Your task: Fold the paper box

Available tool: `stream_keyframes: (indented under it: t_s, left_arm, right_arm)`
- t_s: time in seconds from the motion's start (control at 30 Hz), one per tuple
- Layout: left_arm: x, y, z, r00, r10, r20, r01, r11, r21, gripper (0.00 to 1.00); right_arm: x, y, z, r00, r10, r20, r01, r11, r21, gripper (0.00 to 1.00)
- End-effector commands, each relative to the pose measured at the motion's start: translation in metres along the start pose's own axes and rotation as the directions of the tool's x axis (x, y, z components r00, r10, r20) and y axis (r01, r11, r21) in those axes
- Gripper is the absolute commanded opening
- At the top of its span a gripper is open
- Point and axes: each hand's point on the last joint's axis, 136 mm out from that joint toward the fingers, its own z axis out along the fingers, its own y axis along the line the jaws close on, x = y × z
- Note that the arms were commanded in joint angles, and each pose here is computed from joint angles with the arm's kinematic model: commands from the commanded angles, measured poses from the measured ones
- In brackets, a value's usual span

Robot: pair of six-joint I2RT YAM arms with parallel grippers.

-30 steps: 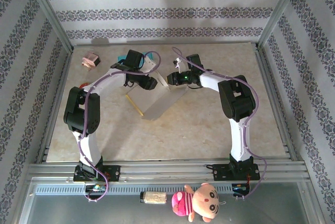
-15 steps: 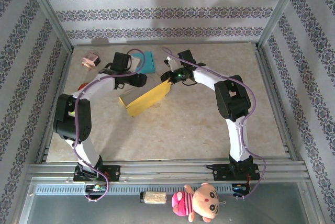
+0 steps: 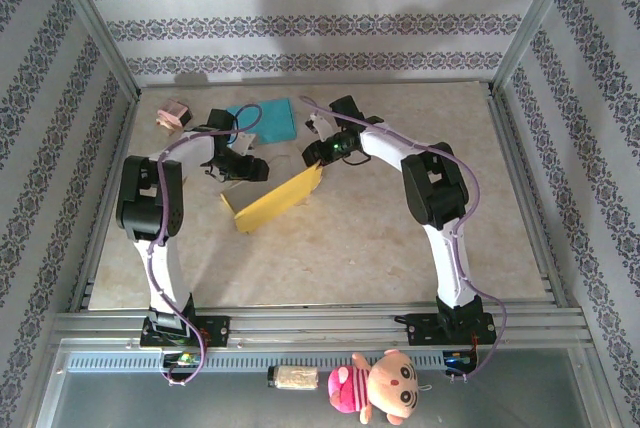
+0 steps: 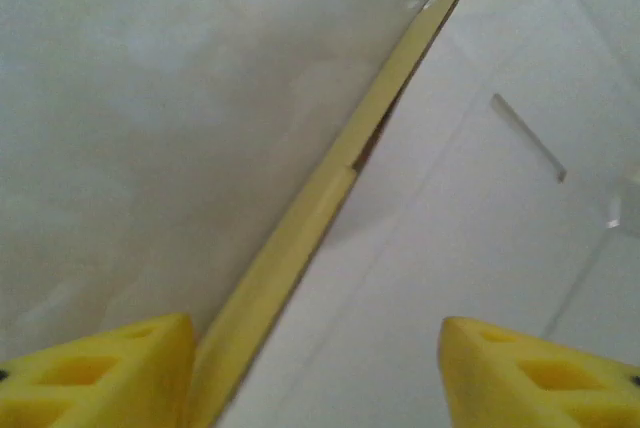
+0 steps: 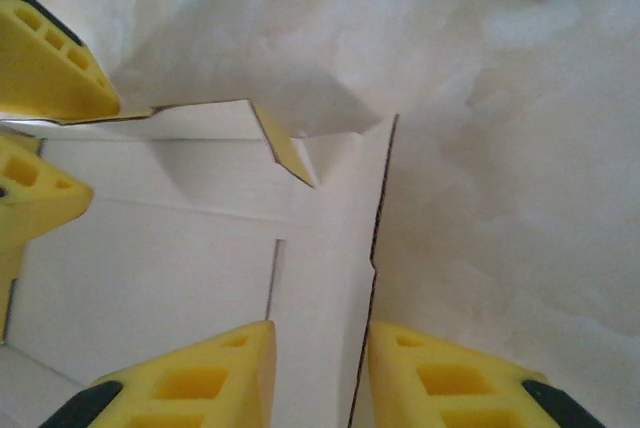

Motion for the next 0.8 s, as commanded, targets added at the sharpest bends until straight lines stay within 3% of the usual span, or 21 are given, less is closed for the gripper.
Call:
stream_keyframes:
  t_s: [0.0,0.2,0.4,0.77]
  left_arm:
    - [0.019,0.003,0.001,0.996,0.002,-0.092,-0.002,1.0,-0.004,0.57]
    - [0.021,-0.003,-0.004,0.99,0.088,-0.112,-0.089,0.996,-0.004,0.44]
    - [0.025,-0.005,-0.008,0.967,0.207,-0.149,-0.221,0.971,-0.09,0.36]
    - [0.035,0.0,-0.012,0.935,0.271,-0.228,-0.316,0.93,-0.191,0.31]
  right_arm:
    - [0.001,0.006,0.004,0.999,-0.029,-0.032,0.03,1.0,0.008,0.31]
    - [-0.006,0.014,-0.003,0.999,-0.038,-0.018,0.039,0.999,0.012,0.32]
    - [-0.024,0.019,-0.03,0.998,-0.061,0.03,0.059,0.996,0.064,0.34]
    - [-0.042,0.021,-0.065,0.992,-0.091,0.092,0.079,0.99,0.119,0.37]
